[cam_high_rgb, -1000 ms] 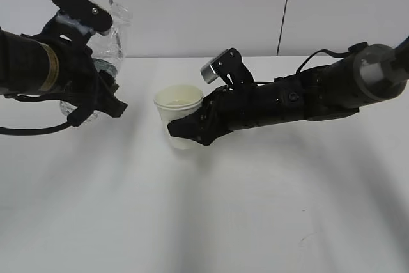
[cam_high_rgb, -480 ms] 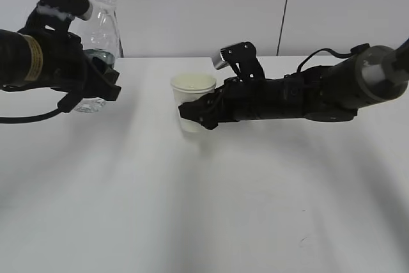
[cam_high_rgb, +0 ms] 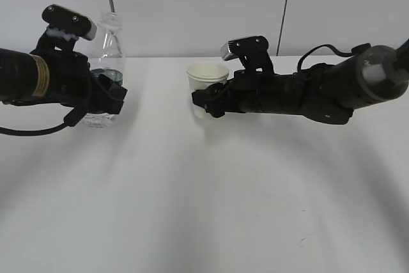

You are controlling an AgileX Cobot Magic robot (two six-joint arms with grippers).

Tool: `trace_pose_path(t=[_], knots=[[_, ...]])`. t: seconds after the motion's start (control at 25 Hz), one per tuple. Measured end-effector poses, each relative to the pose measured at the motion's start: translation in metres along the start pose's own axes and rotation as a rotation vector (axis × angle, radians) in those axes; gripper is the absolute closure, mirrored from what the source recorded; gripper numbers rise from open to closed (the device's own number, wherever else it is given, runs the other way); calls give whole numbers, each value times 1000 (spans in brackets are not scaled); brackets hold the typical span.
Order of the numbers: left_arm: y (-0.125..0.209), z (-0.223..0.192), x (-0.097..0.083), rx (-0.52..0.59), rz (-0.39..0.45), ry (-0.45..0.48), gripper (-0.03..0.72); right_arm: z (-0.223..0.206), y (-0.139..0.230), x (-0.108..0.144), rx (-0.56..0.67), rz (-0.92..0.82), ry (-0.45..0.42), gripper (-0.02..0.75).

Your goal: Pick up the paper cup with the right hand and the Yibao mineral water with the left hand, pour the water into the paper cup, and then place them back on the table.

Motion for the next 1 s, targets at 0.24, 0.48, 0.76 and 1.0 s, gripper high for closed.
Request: trace_pose_path(t=[0.24,0.48,0.76,1.0], knots=[[-1,-2,6,-44,28,46,353,1,-6,-14,-35,-59,60,218],[-4,-6,11,-110,51,82,353,9,-8,-38,-56,-107,115,218],[0,-27,6,-188,78,126,353,17,-9,-61,-73,-142,164,218],[8,-44,4,-240,132,142,353,22,-10,-74,-84,-124,187,218]])
Point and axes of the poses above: a point on each arm's last joint axis where the gripper is mounted, z pointing back along that axis away from the gripper, x along the wrist's bending axis when the last joint is at zero, y = z × x, the point moved 9 cm from there along -z, pointing out along that axis toward the gripper, and after that the axes turned 1 degree about z, right-handed, at the moved point
